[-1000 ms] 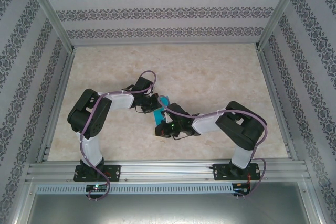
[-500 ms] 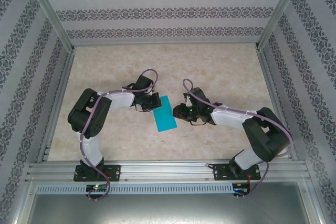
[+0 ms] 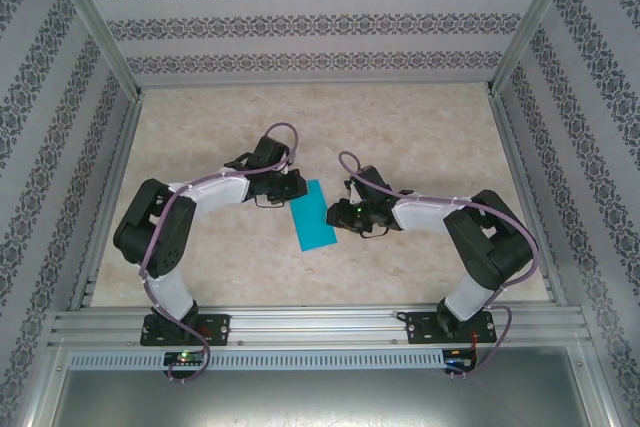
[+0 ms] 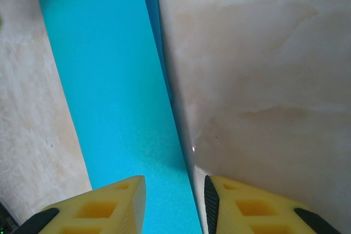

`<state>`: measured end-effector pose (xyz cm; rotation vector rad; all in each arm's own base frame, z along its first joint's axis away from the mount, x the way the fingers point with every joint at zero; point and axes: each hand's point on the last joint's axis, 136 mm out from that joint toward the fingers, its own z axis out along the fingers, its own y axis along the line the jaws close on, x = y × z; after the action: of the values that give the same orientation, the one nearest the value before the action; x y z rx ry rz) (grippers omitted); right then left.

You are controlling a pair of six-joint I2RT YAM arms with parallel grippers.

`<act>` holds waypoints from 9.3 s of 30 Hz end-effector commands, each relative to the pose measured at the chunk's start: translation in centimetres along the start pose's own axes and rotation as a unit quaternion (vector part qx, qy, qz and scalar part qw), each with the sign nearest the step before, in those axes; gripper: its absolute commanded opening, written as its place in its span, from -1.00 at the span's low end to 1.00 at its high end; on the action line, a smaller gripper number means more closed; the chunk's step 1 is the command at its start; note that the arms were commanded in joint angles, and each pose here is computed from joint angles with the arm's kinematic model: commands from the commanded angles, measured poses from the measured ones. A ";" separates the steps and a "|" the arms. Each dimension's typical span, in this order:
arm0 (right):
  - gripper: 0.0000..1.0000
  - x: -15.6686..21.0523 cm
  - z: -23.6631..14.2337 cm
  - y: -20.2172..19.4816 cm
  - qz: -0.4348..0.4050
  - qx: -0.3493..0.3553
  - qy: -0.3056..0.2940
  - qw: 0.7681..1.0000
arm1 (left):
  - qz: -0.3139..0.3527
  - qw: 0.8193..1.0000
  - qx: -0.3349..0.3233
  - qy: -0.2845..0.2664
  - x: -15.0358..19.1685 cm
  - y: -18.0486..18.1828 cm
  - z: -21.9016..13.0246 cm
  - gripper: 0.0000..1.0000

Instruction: Fold a paper plane with a square sheet of paper (pick it up from the middle)

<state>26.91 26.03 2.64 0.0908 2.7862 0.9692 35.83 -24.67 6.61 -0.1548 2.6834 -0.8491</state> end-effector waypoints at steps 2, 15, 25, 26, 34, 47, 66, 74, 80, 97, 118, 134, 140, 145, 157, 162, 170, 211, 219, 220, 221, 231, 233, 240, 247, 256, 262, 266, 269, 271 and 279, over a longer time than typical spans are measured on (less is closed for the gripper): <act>-0.29 -0.3 0.3 0.9 -0.019 -0.013 0.007 1.000 | -0.009 0.997 -0.076 0.012 1.5 3.2 0.2 -0.76; -0.30 -0.1 0.6 1.0 -0.017 -0.027 0.010 0.999 | -0.024 0.994 -0.091 0.047 2.8 5.2 3.0 -0.82; -0.29 -0.4 0.7 1.2 -0.002 -0.048 0.012 0.999 | -0.020 0.993 -0.099 0.055 3.4 5.8 3.0 -0.85; -0.29 -0.5 0.7 1.2 0.000 -0.049 0.009 0.999 | -0.020 0.993 -0.099 0.055 3.4 5.7 3.0 -0.85; -0.28 -0.9 0.7 -0.4 -0.002 -0.006 0.000 1.000 | -0.016 0.993 -0.103 0.054 3.3 5.8 2.8 -0.85; -0.31 -0.3 1.6 1.7 0.017 -0.077 0.004 0.997 | -0.014 0.994 -0.092 0.056 3.3 5.5 3.0 -0.84; -0.35 -2.7 1.8 2.2 0.031 -0.100 0.005 0.994 | 0.069 0.993 -0.038 0.093 2.6 2.6 3.9 -0.81; -0.75 -2.4 2.1 1.6 0.043 -0.098 0.007 0.994 | 0.124 0.991 -0.043 0.007 0.8 0.3 -0.9 -0.41; -0.86 -2.6 1.6 2.1 0.042 -0.100 0.006 0.994 | 0.236 0.969 -0.051 -0.051 3.3 -3.1 -4.3 -0.06; -0.82 -2.7 0.6 2.8 0.049 -0.106 0.008 0.993 | 0.488 0.856 -0.160 -0.054 14.0 -5.0 0.2 0.11; -0.74 -2.6 0.6 2.4 0.050 -0.105 0.010 0.993 | 0.497 0.840 -0.193 -0.101 13.5 -5.2 -0.3 -0.94; -0.33 -4.9 -3.4 0.7 0.020 -0.037 -0.047 0.998 | 0.446 0.886 -0.100 -0.076 13.5 -5.1 -2.7 -1.00; -0.40 -6.0 -3.1 4.0 -0.016 -0.075 -0.039 0.996 | 0.405 0.912 -0.040 -0.040 13.3 -4.2 -3.1 -1.00; -0.49 -6.1 -1.7 5.2 -0.031 -0.072 -0.032 0.996 | 0.391 0.920 -0.015 -0.014 13.5 -4.0 -2.8 -1.00; -0.58 -5.3 2.2 3.7 -0.049 -0.023 0.030 0.998 | 0.371 0.929 0.009 0.000 13.1 -3.9 -2.6 -1.00; -0.60 -4.7 3.7 2.4 -0.055 -0.002 0.055 0.997 | 0.363 0.931 0.018 0.022 13.0 -3.9 -2.1 -1.00; -0.62 -3.5 4.3 0.7 -0.067 0.025 0.076 0.995 | 0.326 0.945 0.022 0.026 11.0 -3.1 -1.7 -1.00; -0.60 -3.3 3.9 1.5 -0.063 0.012 0.067 0.996 | 0.256 0.965 -0.032 0.037 10.7 0.9 0.5 -0.98; -0.60 -3.1 4.0 1.4 -0.061 0.013 0.069 0.996 | 0.267 0.962 -0.038 0.030 10.1 0.8 0.4 -0.98; -0.60 -3.1 4.0 1.4 -0.061 0.013 0.068 0.996 | 0.266 0.963 -0.042 0.030 10.2 0.9 0.4 -0.98; -0.60 -3.1 4.0 1.3 -0.061 0.015 0.068 0.996 | 0.265 0.963 -0.045 0.031 10.2 1.1 0.5 -0.98; -0.60 -3.1 3.9 1.3 -0.061 0.017 0.066 0.996 | 0.245 0.968 -0.036 0.045 11.3 1.5 0.2 -0.97; -0.60 -3.1 3.8 1.3 -0.061 0.019 0.066 0.996 | 0.241 0.969 -0.020 0.049 11.7 1.1 0.2 -0.96; -0.60 -3.0 4.0 1.2 -0.058 0.016 0.066 0.996 | 0.244 0.969 -0.021 0.043 11.4 1.0 0.3 -0.96; -0.59 -2.9 3.9 1.1 -0.058 0.018 0.066 0.996 | 0.257 0.966 -0.028 0.027 10.6 0.8 0.1 -0.95; -0.59 -2.8 4.0 1.1 -0.056 0.016 0.067 0.996 | 0.255 0.966 -0.033 0.035 10.9 1.4 0.6 -0.94; -0.59 -2.8 4.1 1.0 -0.054 0.017 0.066 0.996 | 0.258 0.965 -0.040 0.029 10.6 1.4 0.2 -0.94; -0.59 -2.8 4.0 1.1 -0.054 0.016 0.067 0.996 | 0.257 0.965 -0.039 0.037 10.9 1.6 0.6 -0.93; -0.59 -2.8 4.0 1.1 -0.055 0.015 0.065 0.996 | 0.256 0.965 -0.032 0.042 11.2 1.5 0.9 -0.93; -0.59 -2.7 4.0 1.1 -0.055 0.016 0.067 0.996 | 0.255 0.965 -0.032 0.046 11.4 1.6 1.0 -0.93; -0.58 -2.7 4.0 1.1 -0.054 0.014 0.066 0.996 | 0.253 0.965 -0.033 0.054 11.7 2.0 1.4 -0.92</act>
<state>31.82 29.76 1.90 -0.1420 2.8275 0.9995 24.93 -26.21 1.84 0.5449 2.6532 -0.6187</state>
